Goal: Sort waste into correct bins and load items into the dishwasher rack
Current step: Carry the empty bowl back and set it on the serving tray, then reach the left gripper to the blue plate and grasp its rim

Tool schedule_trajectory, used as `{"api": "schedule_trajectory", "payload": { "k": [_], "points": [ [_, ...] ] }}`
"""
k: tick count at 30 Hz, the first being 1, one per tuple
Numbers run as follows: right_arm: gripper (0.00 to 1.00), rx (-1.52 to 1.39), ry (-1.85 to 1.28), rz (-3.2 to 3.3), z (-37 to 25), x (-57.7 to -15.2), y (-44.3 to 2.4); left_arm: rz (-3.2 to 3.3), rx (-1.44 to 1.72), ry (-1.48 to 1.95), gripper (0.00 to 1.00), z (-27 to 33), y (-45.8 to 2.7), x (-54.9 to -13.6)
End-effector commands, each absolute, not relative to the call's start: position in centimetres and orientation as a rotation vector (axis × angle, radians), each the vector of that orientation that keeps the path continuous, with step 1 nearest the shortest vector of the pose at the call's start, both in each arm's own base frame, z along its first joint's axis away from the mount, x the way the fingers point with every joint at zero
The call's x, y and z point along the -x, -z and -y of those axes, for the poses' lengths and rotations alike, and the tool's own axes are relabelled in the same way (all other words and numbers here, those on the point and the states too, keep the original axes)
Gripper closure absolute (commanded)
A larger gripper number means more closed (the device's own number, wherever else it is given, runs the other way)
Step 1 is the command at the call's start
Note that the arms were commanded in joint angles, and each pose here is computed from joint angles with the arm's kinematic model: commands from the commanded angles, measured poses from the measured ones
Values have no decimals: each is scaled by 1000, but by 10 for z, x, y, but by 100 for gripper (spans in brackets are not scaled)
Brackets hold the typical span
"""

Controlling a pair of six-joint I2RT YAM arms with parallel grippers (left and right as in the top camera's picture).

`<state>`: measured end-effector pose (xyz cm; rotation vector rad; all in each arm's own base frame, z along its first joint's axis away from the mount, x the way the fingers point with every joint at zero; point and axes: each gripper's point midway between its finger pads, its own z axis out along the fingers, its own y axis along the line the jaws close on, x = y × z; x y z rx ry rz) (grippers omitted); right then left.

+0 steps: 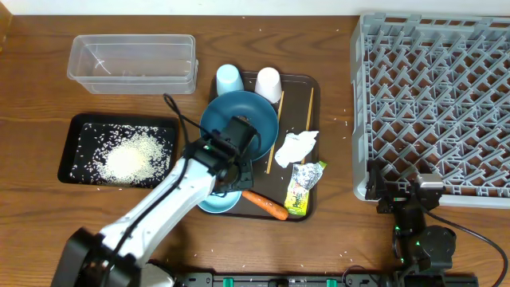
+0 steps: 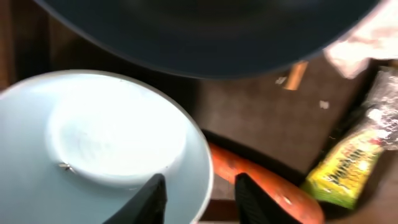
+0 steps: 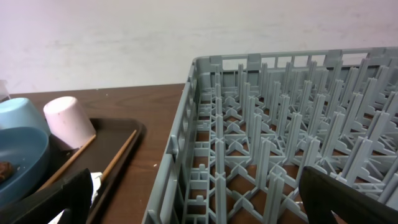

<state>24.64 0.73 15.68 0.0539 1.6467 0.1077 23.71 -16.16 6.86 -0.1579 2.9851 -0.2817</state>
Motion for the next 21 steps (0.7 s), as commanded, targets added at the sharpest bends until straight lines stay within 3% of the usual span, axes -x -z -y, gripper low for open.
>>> {"api": "schedule_trajectory", "payload": {
  "k": [1, 5, 14, 21],
  "points": [
    [1, -59, -88, -1649, -3, -246, -156, -2874, 135, 361, 54, 165, -100, -244],
    [1, -59, -88, -1649, -3, -246, -156, -2740, 29, 383, 40, 167, -131, -260],
    [1, -59, -88, -1649, -3, -246, -156, -2662, -280, 358, 37, 193, -197, -300],
    [1, -59, -88, -1649, -3, -246, -156, -2810, -415, 259, 26, 212, -176, -325]
  ]
}}
